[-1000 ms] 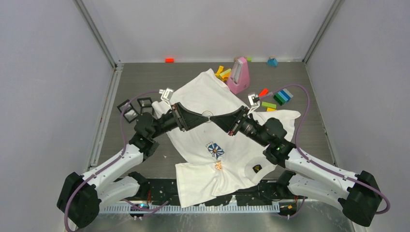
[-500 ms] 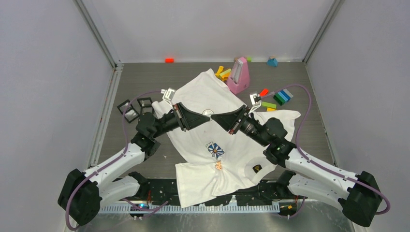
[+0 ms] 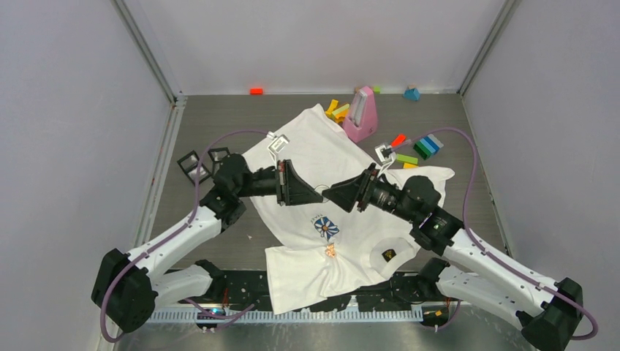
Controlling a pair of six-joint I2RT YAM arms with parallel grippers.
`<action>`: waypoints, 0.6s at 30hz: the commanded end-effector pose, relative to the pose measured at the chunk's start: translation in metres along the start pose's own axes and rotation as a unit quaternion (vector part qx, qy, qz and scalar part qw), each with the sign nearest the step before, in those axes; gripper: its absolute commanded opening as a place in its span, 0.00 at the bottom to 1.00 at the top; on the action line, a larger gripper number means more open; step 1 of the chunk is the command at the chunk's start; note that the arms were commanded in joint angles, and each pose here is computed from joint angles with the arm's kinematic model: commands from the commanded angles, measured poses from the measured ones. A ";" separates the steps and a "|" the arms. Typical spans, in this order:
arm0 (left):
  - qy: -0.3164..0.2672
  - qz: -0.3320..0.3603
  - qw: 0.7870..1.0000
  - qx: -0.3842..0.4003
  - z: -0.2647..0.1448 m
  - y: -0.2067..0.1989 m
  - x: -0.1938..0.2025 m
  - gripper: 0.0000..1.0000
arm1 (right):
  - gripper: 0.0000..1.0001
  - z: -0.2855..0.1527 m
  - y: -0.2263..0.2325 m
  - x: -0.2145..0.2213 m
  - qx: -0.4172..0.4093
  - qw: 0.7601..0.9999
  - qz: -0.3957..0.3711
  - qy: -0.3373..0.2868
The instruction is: Pin the brooch onto the clothing
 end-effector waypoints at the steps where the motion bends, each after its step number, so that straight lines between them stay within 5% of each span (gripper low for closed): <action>1: 0.088 0.029 0.993 0.074 -0.007 -0.020 0.006 0.00 | 0.63 -0.006 0.018 0.006 -0.027 0.997 -0.008 0.076; 18: 0.126 0.048 0.988 0.074 -0.014 -0.025 0.009 0.00 | 0.36 0.006 0.021 0.019 -0.088 0.988 0.051 0.113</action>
Point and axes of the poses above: each gripper's point midway between its finger pads, its own z axis out along the fingers, its own y axis along the line the jaws close on, x = y × z, the point moved 6 cm from there along -z, back along the fingers, and after that the axes turned 15 degrees about z, right-handed, at the moved point
